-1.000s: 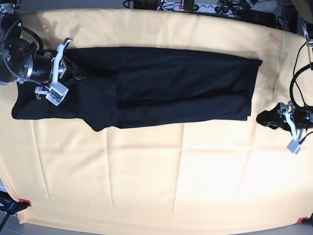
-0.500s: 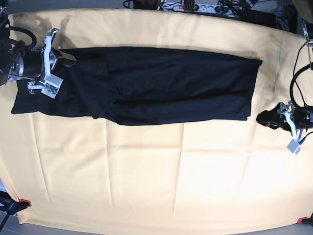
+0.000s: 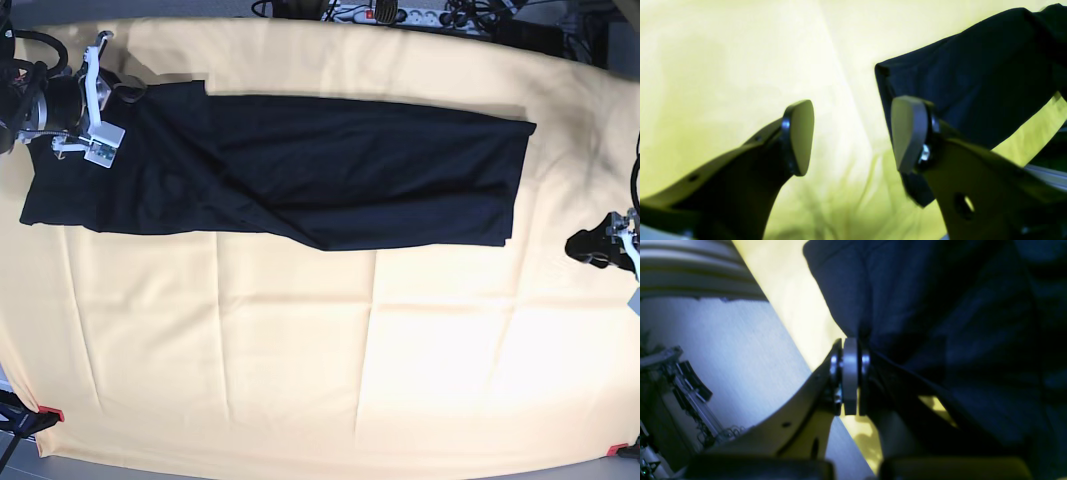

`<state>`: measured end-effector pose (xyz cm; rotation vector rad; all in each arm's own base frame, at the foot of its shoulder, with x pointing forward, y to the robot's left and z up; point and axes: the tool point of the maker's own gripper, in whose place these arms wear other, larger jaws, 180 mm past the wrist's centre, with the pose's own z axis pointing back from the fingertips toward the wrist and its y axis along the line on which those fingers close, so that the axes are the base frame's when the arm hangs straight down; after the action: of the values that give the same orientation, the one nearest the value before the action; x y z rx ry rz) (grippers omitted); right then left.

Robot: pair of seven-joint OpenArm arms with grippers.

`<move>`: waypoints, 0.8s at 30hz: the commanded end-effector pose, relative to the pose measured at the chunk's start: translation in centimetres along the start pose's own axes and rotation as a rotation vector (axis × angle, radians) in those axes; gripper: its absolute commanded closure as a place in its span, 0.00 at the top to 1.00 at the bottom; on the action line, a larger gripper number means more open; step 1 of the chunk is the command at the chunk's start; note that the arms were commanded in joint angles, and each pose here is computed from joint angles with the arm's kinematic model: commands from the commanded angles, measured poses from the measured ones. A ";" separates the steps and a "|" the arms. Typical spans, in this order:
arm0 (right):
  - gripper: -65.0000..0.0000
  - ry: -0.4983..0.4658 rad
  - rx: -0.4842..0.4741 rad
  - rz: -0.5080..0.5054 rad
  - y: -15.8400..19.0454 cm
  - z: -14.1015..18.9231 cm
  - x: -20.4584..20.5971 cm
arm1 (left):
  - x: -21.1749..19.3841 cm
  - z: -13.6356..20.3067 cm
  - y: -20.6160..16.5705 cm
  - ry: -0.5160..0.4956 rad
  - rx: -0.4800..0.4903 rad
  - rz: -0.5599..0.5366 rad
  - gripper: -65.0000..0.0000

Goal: Fold the T-shirt properly

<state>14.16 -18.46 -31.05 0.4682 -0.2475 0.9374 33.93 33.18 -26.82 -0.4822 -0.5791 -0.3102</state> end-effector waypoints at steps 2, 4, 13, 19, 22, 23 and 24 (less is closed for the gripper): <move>0.00 0.016 -0.023 0.035 -0.6 1.2 0.2 | 1.8 2.2 0.4 -0.049 0.028 -0.027 0.59; 0.00 0.027 -0.034 0.036 -0.8 1.3 0.0 | 1.8 2.8 0.7 -0.045 0.042 -0.029 0.59; 0.00 0.133 -0.322 0.014 -7.3 1.8 -3.3 | 1.8 3.7 1.2 -0.039 0.066 -0.032 0.59; 0.17 0.063 -0.311 -0.014 -7.7 1.5 -2.7 | 1.8 4.1 1.4 -0.036 0.076 -0.034 0.59; 0.39 0.109 -0.354 -0.001 -8.4 1.8 -3.5 | 1.7 4.1 1.5 -0.031 0.082 -0.036 0.59; 0.40 0.138 -0.382 0.007 -8.9 2.1 -4.0 | 1.6 4.1 1.5 -0.028 0.086 -0.037 0.59; 0.40 0.163 -0.406 0.015 -9.3 2.3 -4.4 | 1.6 4.1 1.6 -0.027 0.087 -0.037 0.59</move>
<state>18.57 -27.10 -34.25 0.0312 -0.2663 0.8941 33.39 35.55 -25.55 -0.4157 -0.5721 -0.3051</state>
